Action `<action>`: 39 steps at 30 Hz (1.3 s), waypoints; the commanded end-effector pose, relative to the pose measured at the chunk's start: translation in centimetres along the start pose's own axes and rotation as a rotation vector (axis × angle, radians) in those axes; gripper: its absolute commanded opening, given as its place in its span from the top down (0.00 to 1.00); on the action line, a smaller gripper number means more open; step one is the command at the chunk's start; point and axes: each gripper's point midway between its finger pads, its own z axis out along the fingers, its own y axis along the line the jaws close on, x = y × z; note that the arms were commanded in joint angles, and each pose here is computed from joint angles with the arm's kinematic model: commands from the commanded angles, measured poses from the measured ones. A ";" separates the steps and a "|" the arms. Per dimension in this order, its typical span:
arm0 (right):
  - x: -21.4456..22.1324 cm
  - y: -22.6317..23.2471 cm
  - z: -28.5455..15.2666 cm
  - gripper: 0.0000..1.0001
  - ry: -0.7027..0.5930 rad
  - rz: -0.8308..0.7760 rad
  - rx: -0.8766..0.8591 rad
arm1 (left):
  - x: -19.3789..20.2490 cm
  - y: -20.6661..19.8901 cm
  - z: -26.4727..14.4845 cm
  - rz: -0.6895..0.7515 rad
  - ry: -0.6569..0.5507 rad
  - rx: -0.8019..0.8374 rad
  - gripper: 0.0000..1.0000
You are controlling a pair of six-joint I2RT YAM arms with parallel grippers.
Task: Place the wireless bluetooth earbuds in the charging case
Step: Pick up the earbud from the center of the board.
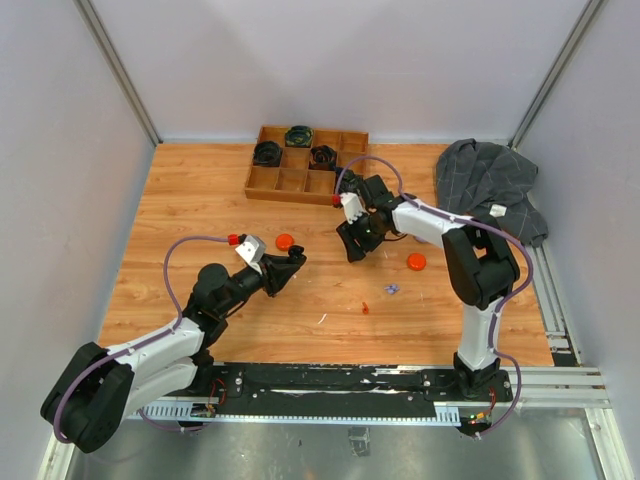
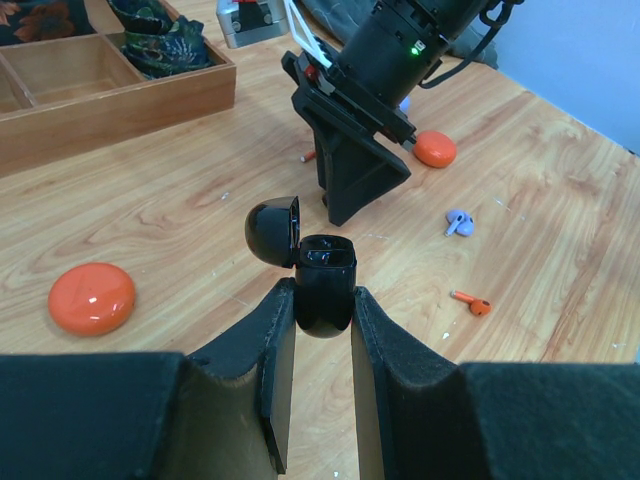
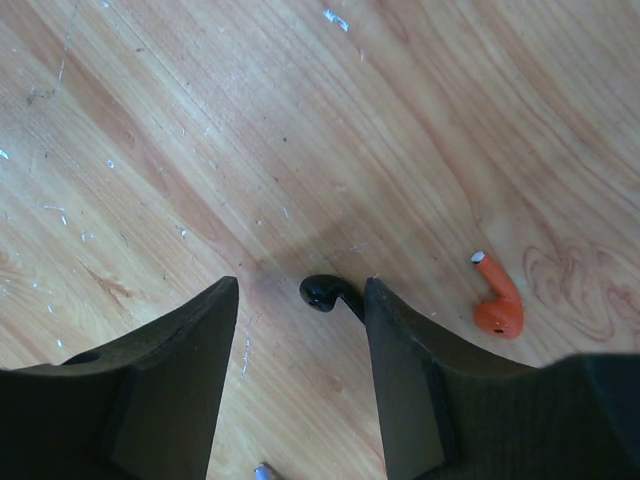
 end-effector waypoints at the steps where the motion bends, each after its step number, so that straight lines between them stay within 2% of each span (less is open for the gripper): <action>1: 2.2 0.6 -0.8 0.47 0.056 0.061 0.001 | -1.7 0.1 0.4 0.030 -0.040 0.000 1.00; 5: 2.3 1.3 -1.0 0.51 0.064 0.050 0.009 | -1.7 0.0 0.4 0.028 -0.040 0.005 1.00; 12: 1.6 -0.1 -1.2 0.53 0.073 0.061 0.122 | -1.7 0.0 0.4 0.029 -0.040 0.004 1.00; 18: 0.4 -0.2 -0.8 0.57 0.071 0.044 0.155 | -1.7 0.0 0.4 0.032 -0.041 0.003 1.00; 39: 2.0 -0.4 0.7 0.74 0.205 -0.009 0.250 | -1.8 -0.5 0.4 0.035 -0.045 0.029 1.00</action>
